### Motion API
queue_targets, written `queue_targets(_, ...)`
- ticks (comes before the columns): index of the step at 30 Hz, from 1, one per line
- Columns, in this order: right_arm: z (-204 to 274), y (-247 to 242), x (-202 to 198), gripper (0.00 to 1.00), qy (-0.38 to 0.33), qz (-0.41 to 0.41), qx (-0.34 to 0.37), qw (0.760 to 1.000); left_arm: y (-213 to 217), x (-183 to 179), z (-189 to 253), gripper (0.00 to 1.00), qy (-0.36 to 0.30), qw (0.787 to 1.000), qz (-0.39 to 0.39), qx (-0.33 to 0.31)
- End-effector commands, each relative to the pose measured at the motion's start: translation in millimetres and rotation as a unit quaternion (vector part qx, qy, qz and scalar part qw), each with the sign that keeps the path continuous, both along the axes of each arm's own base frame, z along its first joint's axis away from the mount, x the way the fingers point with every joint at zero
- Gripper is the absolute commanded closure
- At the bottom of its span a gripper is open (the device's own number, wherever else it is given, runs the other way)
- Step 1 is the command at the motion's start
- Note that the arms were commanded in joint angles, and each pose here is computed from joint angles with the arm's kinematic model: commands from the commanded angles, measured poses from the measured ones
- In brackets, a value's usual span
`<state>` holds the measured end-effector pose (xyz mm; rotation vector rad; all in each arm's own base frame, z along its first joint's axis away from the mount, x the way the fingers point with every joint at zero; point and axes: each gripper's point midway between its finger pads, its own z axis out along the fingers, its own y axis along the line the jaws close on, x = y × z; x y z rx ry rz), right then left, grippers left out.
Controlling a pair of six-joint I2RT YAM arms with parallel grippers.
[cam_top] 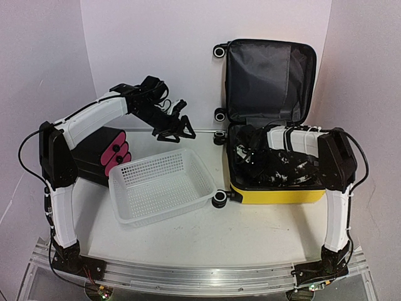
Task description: Open, take out, and arrange the luggage
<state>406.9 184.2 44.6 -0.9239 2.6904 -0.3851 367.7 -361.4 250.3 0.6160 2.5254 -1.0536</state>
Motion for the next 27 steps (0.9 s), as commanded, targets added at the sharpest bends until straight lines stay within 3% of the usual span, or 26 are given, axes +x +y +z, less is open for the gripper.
queue_targets(1, 52.9, 2.8, -9.9, 0.97, -0.027, 0.018, 0.052, 0.998, 8.2, -2.8, 33.8, 0.21, -0.024, 0.999, 0.021, -0.019)
queue_targets(8, 91.7, 10.2, -34.5, 1.0, -0.027, 0.041, 0.143, 0.988, 15.5, 14.7, 33.1, 0.21, 0.047, 0.993, 0.099, -0.039)
queue_targets(13, 108.0, 21.8, -49.1, 1.0, -0.02, 0.066, 0.193, 0.979, 15.2, 34.9, 31.0, 0.19, 0.126, 0.976, 0.166, -0.069)
queue_targets(19, 132.2, 45.1, -55.4, 1.0, -0.012, 0.077, 0.264, 0.961, -9.5, 36.7, 6.8, 0.11, 0.324, 0.905, 0.256, -0.102)
queue_targets(23, 144.4, 46.2, -59.4, 1.0, -0.021, 0.073, 0.279, 0.957, -26.9, 25.2, -5.9, 0.04, 0.432, 0.839, 0.313, -0.105)
queue_targets(27, 153.5, 48.9, -68.7, 1.0, -0.025, 0.088, 0.288, 0.953, -70.0, 14.0, 1.1, 0.01, 0.466, 0.817, 0.315, -0.126)
